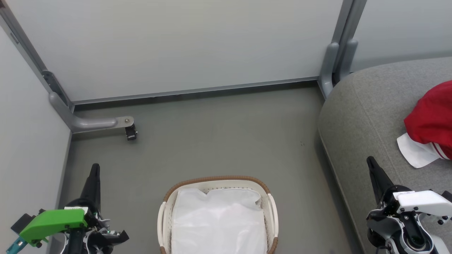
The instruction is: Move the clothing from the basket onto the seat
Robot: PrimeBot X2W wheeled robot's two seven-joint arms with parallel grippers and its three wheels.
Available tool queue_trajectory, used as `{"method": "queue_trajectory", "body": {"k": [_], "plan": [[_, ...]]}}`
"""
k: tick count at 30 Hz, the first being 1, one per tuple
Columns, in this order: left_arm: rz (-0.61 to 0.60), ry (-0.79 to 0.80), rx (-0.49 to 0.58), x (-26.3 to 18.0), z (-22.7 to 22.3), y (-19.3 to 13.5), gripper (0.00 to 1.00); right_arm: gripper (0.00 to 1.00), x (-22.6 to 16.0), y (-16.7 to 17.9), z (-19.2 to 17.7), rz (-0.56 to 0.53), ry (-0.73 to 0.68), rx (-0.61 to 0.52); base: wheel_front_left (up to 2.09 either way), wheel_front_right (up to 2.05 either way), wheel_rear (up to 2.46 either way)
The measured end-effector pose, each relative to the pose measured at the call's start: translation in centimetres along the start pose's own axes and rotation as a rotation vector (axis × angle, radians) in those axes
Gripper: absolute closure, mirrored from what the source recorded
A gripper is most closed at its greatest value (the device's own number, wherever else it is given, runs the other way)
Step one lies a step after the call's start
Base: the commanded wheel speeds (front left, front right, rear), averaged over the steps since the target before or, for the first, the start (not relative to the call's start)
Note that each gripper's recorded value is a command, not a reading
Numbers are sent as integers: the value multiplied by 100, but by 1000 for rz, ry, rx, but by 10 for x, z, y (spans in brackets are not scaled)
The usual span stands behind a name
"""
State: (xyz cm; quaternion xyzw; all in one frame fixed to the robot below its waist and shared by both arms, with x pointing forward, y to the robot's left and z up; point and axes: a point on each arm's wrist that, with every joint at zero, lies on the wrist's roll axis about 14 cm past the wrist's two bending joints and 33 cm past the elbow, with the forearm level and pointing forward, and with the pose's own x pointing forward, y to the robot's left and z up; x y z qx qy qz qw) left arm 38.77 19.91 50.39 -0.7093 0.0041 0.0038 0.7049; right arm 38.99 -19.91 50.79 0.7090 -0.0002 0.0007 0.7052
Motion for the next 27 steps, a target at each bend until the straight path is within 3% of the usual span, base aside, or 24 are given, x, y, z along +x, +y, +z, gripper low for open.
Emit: {"method": "queue_trajectory", "body": {"k": [27], "plan": [[0, 0, 0, 0, 0, 0, 100, 100, 0, 0, 0, 0, 0, 0, 0, 0, 0]]}}
